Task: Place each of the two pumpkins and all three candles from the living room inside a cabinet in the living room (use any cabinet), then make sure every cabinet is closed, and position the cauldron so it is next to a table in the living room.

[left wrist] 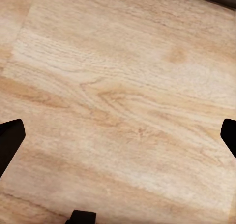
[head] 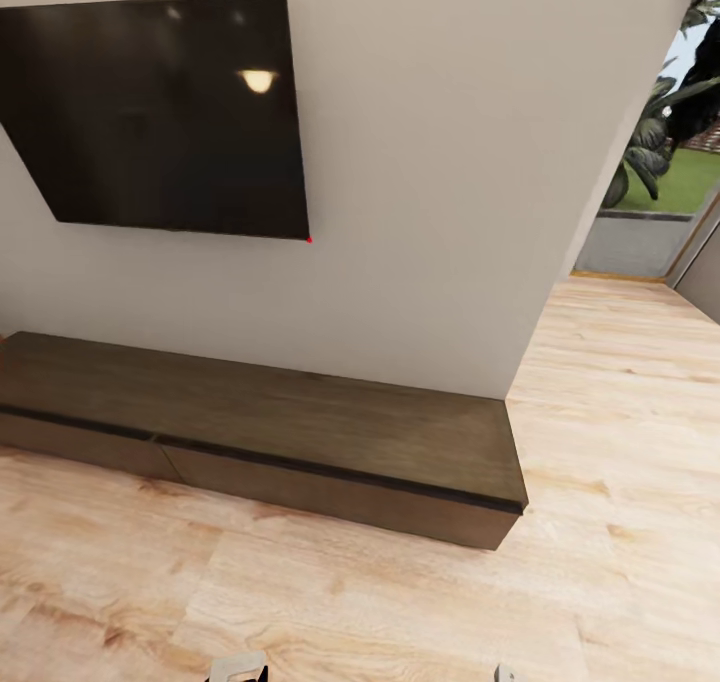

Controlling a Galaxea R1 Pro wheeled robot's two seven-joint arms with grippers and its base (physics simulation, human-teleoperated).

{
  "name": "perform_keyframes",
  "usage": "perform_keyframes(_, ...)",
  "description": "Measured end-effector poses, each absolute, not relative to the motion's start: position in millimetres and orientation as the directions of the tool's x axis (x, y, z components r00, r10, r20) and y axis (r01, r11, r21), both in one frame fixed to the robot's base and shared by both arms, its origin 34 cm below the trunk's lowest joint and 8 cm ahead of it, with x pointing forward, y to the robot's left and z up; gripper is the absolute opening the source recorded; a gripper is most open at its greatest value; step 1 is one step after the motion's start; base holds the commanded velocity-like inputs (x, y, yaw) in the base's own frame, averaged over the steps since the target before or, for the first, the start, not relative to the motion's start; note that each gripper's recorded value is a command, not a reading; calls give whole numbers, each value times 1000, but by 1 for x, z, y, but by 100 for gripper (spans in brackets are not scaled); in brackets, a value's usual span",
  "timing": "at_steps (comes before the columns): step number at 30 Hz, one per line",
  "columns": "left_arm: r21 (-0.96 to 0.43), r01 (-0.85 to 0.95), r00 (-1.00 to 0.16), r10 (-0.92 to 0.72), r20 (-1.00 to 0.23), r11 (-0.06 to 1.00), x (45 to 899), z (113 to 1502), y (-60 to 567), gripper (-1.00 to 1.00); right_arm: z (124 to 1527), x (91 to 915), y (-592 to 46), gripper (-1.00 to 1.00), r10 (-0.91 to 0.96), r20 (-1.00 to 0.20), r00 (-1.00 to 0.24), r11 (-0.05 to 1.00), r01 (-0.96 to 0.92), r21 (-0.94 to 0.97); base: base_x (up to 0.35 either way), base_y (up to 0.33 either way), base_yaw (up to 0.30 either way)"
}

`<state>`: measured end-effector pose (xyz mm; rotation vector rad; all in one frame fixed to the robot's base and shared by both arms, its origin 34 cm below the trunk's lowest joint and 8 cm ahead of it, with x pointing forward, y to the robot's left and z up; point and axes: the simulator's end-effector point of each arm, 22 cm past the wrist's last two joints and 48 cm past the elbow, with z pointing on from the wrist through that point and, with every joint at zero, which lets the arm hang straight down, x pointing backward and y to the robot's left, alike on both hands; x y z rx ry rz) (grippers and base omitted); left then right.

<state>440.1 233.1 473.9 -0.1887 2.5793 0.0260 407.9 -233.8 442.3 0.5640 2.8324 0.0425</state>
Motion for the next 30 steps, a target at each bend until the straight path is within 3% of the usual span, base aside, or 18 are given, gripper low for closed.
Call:
perform_keyframes(11,-19,-138,-840,-127,-528,990,440,474,233,100,443,409,-234,100,379,-242,-893,925,372,77,133,0,0)
perform_keyframes(30,-19,-138,-840,-127,-528,990,440,474,234,100,443,409,-236,100,385,-243,-890,923,378,76,8,0,0)
